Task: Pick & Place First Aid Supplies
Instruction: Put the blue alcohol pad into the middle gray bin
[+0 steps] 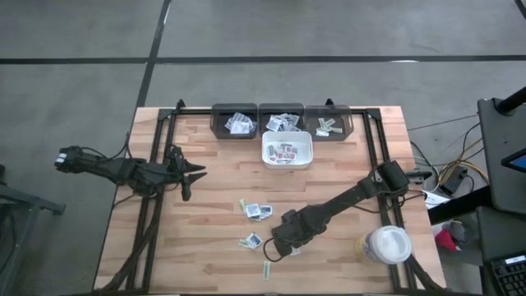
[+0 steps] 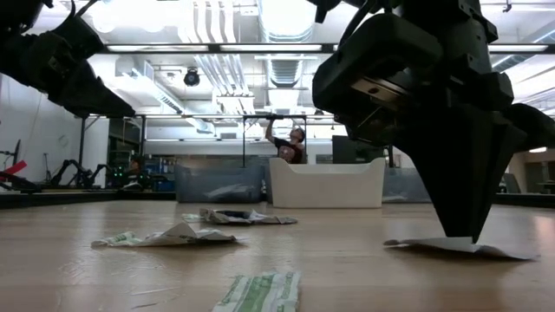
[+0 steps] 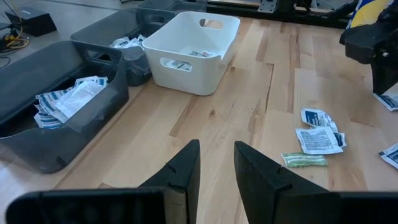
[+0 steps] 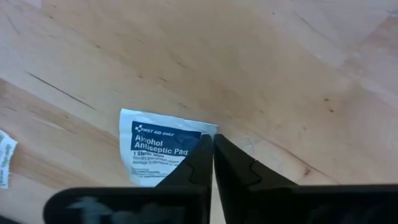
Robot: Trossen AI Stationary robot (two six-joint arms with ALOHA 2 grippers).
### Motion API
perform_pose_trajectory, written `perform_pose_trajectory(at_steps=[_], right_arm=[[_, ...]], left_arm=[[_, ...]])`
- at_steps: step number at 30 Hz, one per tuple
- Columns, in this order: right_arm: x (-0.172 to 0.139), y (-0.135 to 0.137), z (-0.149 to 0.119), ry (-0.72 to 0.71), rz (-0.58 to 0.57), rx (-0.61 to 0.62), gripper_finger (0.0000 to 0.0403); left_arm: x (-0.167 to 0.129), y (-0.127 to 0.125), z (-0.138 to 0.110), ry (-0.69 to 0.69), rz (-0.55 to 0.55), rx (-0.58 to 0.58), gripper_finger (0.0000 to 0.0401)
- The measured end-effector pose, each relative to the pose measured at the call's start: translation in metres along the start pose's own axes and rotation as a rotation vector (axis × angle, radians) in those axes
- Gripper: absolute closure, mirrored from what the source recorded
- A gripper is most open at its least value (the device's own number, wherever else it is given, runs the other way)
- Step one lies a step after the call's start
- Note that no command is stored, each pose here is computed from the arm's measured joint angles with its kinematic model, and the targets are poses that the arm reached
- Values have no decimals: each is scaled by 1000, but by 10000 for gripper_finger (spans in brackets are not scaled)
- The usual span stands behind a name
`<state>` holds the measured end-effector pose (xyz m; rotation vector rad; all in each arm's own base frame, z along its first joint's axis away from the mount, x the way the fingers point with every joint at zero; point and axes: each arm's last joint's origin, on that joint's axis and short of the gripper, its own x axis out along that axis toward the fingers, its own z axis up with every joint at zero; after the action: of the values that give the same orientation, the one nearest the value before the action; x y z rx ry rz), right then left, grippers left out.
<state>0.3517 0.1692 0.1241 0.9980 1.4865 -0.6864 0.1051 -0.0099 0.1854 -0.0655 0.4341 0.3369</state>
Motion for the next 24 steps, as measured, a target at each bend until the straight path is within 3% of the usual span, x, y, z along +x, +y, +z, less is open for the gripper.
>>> perform_pose_trajectory(at_steps=[11, 18, 24], right_arm=[[-3, -10, 2, -13, -102, -13, 394], [-18, -23, 7, -94, -289, -5, 394], [-25, -19, 7, -98, -283, -91, 394]], left_arm=[[0, 0, 0, 2, 1, 1, 307], [0, 0, 0, 2, 1, 1, 307], [0, 0, 0, 3, 1, 1, 307]])
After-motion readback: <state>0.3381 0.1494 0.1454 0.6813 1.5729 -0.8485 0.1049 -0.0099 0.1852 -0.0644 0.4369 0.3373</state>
